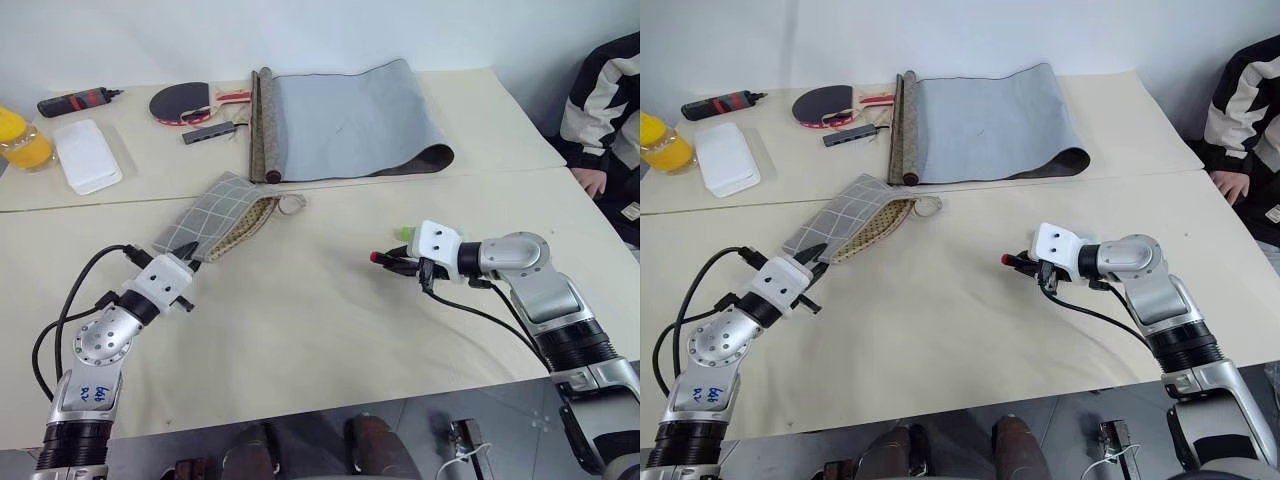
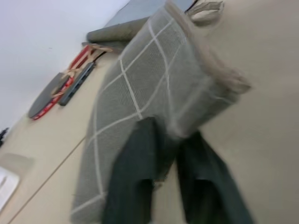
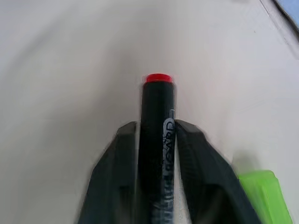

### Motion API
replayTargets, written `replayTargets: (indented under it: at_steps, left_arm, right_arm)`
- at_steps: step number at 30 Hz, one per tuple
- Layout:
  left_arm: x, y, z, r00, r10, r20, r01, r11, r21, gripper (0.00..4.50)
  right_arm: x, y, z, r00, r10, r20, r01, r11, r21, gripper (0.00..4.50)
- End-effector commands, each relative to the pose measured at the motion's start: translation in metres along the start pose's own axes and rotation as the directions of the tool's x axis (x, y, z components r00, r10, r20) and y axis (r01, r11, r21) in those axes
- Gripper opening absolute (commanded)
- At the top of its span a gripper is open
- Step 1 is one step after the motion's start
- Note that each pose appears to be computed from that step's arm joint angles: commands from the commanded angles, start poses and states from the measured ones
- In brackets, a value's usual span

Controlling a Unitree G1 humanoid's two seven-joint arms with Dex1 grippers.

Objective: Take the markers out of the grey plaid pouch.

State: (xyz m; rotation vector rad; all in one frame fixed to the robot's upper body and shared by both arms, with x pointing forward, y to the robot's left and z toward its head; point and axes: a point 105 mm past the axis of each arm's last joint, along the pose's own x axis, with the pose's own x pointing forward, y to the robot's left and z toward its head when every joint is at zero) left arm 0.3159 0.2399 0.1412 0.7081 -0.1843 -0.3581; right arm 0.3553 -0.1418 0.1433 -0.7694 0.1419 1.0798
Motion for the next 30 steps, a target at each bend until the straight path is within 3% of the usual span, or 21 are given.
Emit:
replayTargets:
  at_steps: [1, 3, 10, 15, 23, 30]
  left_arm:
    - [-0.005, 0.003, 0.016, 0.997, 0.001, 0.077, 0.004, 0.998, -0.070, 2.34]
    - [-0.010, 0.003, 0.021, 0.994, -0.011, 0.108, 0.028, 0.988, -0.154, 2.99]
    - [-0.033, -0.002, 0.028, 0.987, -0.034, 0.155, 0.091, 0.920, -0.381, 2.99]
    - [-0.052, -0.010, 0.033, 0.990, -0.043, 0.136, 0.106, 0.860, -0.499, 2.99]
    - [-0.089, -0.005, -0.004, 0.999, -0.002, -0.032, -0.017, 0.817, -0.577, 2.99]
    - [-0.106, 0.002, -0.021, 0.996, 0.022, -0.091, -0.070, 0.824, -0.563, 2.99]
  right_arm:
    - [-0.009, -0.010, 0.016, 0.997, -0.033, 0.067, 0.035, 0.999, -0.027, 2.64]
    - [-0.014, -0.008, 0.024, 0.993, -0.026, 0.118, 0.025, 1.000, 0.009, 3.33]
    - [-0.029, -0.004, 0.054, 0.952, -0.057, 0.299, 0.015, 0.990, 0.143, 3.33]
    - [-0.044, 0.024, 0.053, 0.912, -0.084, 0.401, -0.002, 0.978, 0.210, 3.33]
    - [-0.087, 0.047, -0.015, 0.920, -0.277, 0.277, 0.192, 0.936, 0.296, 3.33]
    - [-0.117, 0.033, -0.061, 0.879, -0.452, 0.150, 0.377, 0.853, 0.362, 3.33]
